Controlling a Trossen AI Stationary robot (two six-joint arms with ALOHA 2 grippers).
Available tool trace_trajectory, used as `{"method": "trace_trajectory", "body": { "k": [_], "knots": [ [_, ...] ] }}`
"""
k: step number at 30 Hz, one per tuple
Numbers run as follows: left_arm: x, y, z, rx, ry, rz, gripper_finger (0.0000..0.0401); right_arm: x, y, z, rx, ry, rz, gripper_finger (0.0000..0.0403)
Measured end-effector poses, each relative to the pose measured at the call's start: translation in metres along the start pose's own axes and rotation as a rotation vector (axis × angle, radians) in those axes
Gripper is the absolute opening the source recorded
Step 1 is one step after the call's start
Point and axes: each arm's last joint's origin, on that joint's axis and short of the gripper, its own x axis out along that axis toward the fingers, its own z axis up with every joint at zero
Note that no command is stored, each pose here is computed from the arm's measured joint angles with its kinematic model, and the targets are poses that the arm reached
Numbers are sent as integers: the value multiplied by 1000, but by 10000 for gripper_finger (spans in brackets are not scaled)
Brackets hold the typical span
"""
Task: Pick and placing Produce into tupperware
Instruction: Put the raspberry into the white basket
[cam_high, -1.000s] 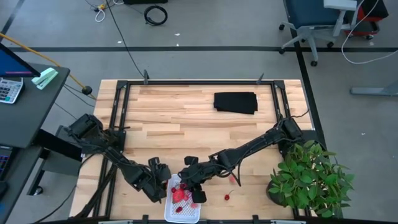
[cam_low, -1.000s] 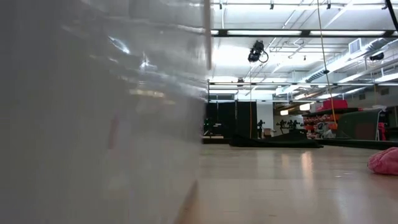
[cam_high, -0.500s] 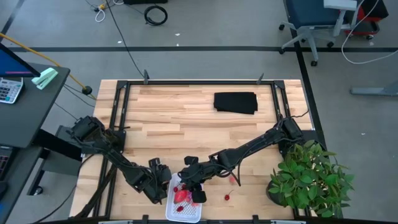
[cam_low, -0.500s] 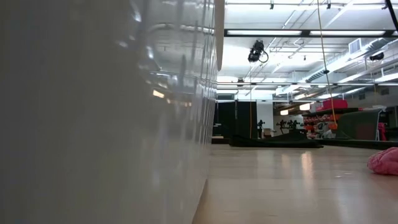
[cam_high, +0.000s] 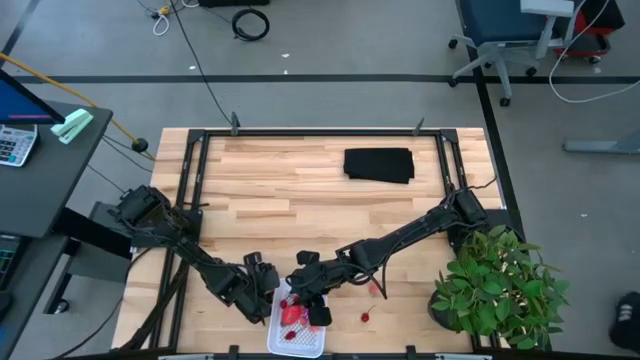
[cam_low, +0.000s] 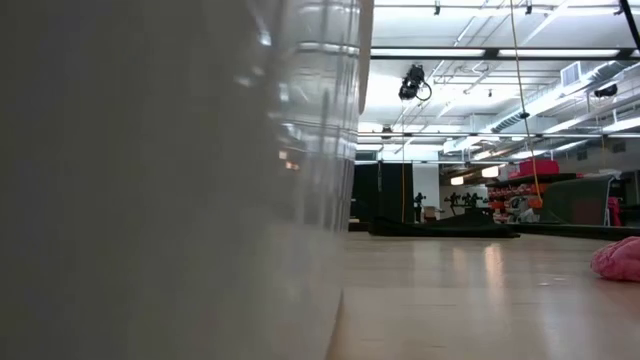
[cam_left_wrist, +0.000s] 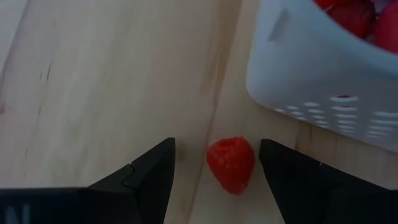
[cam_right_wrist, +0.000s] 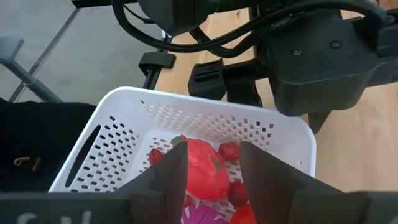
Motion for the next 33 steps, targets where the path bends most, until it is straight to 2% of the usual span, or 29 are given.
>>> {"method": "trace_trajectory", "body": {
  "k": [13, 27, 30, 33],
  "knots": [
    [0, 0, 0, -16, -3, -3, 206, 0, 0, 0, 0, 0, 0, 152],
    [-1, 0, 1, -35, -7, 3, 100, 0, 0, 0, 16, 2, 0, 152],
    [-2, 1, 1, -32, -3, 6, 97, 0, 0, -1, 16, 6, -1, 152],
    [-5, 4, 1, -25, 8, 15, 111, 0, 0, -2, 17, 17, -5, 152]
  ]
}}
